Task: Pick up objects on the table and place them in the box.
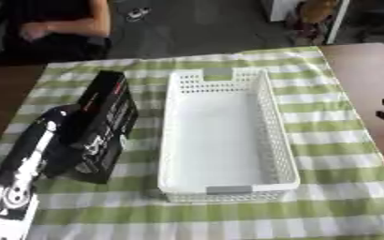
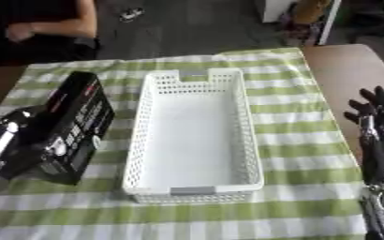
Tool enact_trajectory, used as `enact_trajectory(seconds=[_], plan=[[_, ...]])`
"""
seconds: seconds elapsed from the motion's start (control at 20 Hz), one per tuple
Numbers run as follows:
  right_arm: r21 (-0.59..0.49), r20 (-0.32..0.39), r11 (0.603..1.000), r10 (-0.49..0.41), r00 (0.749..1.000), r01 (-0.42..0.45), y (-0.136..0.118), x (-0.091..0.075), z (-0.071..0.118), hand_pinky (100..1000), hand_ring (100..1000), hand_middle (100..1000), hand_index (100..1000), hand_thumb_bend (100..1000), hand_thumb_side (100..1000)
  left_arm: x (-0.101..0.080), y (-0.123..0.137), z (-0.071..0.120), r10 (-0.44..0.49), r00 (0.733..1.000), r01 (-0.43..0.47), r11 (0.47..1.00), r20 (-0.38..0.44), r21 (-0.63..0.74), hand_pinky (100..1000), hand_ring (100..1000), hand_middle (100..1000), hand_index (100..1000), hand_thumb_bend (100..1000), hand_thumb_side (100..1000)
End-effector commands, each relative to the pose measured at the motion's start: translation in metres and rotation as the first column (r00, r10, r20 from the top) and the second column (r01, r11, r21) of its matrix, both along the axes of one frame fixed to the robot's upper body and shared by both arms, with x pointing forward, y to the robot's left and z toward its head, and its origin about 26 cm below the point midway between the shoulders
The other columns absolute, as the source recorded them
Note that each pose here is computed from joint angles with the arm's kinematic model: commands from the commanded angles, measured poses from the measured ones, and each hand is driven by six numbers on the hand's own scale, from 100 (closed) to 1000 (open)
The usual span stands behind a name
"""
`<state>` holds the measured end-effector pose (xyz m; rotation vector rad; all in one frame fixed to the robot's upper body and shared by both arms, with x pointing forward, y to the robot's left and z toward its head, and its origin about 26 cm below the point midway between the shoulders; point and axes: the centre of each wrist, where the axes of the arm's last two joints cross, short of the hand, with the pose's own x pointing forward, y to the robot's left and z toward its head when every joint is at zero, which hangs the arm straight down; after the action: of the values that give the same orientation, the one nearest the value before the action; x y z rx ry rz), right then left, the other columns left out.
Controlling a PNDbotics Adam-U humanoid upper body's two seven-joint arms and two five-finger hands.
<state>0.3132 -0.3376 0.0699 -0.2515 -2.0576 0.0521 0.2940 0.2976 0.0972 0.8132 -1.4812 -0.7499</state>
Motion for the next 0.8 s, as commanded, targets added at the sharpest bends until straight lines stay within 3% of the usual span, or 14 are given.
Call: enact_trajectory(seconds=[0.05, 0.45, 0.6, 0.65, 0.7, 0.75, 0.8], plan=[[-0.013, 0.023, 1.0, 0.009, 1.0, -0.009, -0.001, 0.003, 0.009, 782, 841, 887, 1000, 100, 607, 0.002, 0.0, -0.004, 0.007, 1.0, -0.007, 1.0, -0.018, 0.014, 834, 865, 892, 942, 806, 734], [-0.011, 0.022, 1.0, 0.009, 1.0, -0.009, -0.001, 0.003, 0.009, 782, 841, 887, 1000, 100, 604, 0.006, 0.003, -0.021, 0.027, 0.996, -0.026, 1.0, -0.081, 0.011, 743, 837, 878, 930, 787, 716], [-0.01, 0.023, 1.0, 0.01, 1.0, -0.01, 0.0, 0.003, 0.009, 782, 842, 887, 1000, 100, 603, 0.007, 0.003, -0.028, 0.033, 0.994, -0.033, 0.999, -0.104, 0.001, 618, 745, 844, 917, 740, 675], [-0.01, 0.023, 1.0, 0.01, 1.0, -0.009, 0.0, 0.003, 0.009, 782, 842, 887, 1000, 100, 603, 0.007, 0.003, -0.031, 0.035, 0.993, -0.035, 0.999, -0.113, -0.004, 623, 751, 846, 918, 742, 677], [-0.01, 0.023, 1.0, 0.01, 1.0, -0.009, 0.0, 0.003, 0.009, 782, 842, 887, 1000, 100, 603, 0.007, 0.003, -0.033, 0.037, 0.992, -0.039, 0.999, -0.119, -0.009, 520, 635, 808, 902, 666, 629], [-0.009, 0.024, 1.0, 0.009, 1.0, -0.009, 0.0, 0.003, 0.009, 782, 842, 887, 1000, 100, 603, 0.007, 0.003, -0.034, 0.042, 0.992, -0.044, 0.999, -0.123, -0.016, 520, 635, 808, 902, 666, 629], [-0.009, 0.024, 1.0, 0.009, 1.0, -0.009, 0.0, 0.003, 0.009, 782, 842, 887, 1000, 100, 603, 0.007, 0.003, -0.036, 0.048, 0.991, -0.051, 0.998, -0.125, -0.022, 366, 498, 743, 862, 494, 526]])
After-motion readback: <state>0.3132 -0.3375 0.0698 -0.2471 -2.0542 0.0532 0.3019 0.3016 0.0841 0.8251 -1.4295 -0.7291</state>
